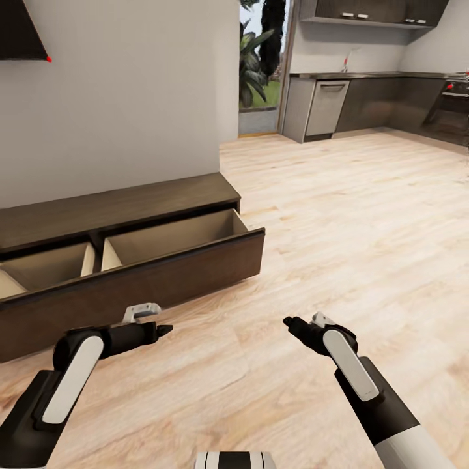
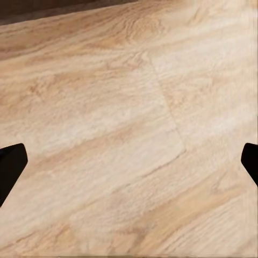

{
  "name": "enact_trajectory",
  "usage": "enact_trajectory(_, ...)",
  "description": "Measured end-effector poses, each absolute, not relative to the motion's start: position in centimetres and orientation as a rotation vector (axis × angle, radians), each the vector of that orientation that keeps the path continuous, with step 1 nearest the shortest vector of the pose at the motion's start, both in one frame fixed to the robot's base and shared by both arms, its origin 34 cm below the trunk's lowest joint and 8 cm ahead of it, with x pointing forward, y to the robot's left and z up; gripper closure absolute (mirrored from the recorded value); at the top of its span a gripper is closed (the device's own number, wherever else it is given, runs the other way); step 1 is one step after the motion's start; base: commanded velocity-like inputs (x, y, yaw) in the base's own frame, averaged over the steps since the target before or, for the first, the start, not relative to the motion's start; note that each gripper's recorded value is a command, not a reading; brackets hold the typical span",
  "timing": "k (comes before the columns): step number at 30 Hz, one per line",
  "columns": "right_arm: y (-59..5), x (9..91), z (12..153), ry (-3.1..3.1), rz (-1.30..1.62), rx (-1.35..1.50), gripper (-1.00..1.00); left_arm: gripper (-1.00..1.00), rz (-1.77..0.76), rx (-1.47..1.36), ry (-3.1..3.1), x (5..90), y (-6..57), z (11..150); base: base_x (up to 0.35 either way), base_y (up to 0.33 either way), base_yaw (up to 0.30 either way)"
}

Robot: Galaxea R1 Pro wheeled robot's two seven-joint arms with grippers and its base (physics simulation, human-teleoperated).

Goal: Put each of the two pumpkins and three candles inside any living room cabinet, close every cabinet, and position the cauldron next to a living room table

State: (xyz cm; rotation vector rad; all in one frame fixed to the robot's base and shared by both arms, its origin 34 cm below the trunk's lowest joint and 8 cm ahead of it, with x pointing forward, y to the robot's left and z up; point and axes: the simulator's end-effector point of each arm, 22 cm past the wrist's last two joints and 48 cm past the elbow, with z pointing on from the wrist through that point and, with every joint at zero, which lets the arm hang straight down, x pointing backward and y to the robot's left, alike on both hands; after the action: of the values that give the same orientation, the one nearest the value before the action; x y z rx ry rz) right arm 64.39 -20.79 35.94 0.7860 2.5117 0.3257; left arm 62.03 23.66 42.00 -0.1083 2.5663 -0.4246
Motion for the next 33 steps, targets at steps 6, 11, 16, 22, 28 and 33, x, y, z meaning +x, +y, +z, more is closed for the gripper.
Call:
enact_trajectory(6, -20.8, 64.7, 37.3, 2.491, 0.331, 0.779, -1.0, -1.0, -0.459, -0.109, 2.541, 62.2, 23.2, 43.5, -0.293, 0.0, 0.0)
enact_trajectory(11, -20.7, 65.0, 38.7, 2.467, 0.344, 0.773, -1.0, -1.0, -0.461, -0.104, 2.519, 62.3, 23.2, 44.8, -0.156, 0.0, -0.044)
enact_trajectory(16, -20.7, 65.3, 40.3, 2.441, 0.354, 0.765, -1.0, -1.0, -0.46, -0.098, 2.494, 62.4, 23.2, 46.2, -0.036, 0.0, -0.146)
enact_trajectory(22, -20.7, 65.6, 42.2, 2.411, 0.365, 0.755, -1.0, -1.0, -0.458, -0.089, 2.461, 62.5, 23.2, 48.1, -0.008, 0.0, -0.177)
enact_trajectory(28, -20.7, 65.6, 42.8, 2.402, 0.37, 0.752, -1.0, -1.0, -0.457, -0.085, 2.448, 62.5, 23.2, 48.8, -0.001, 0.0, -0.184)
enact_trajectory(33, -20.7, 65.7, 43.2, 2.396, 0.374, 0.753, -1.0, -1.0, -0.459, -0.084, 2.441, 62.5, 23.1, 49.2, 0.0, 0.0, -0.186)
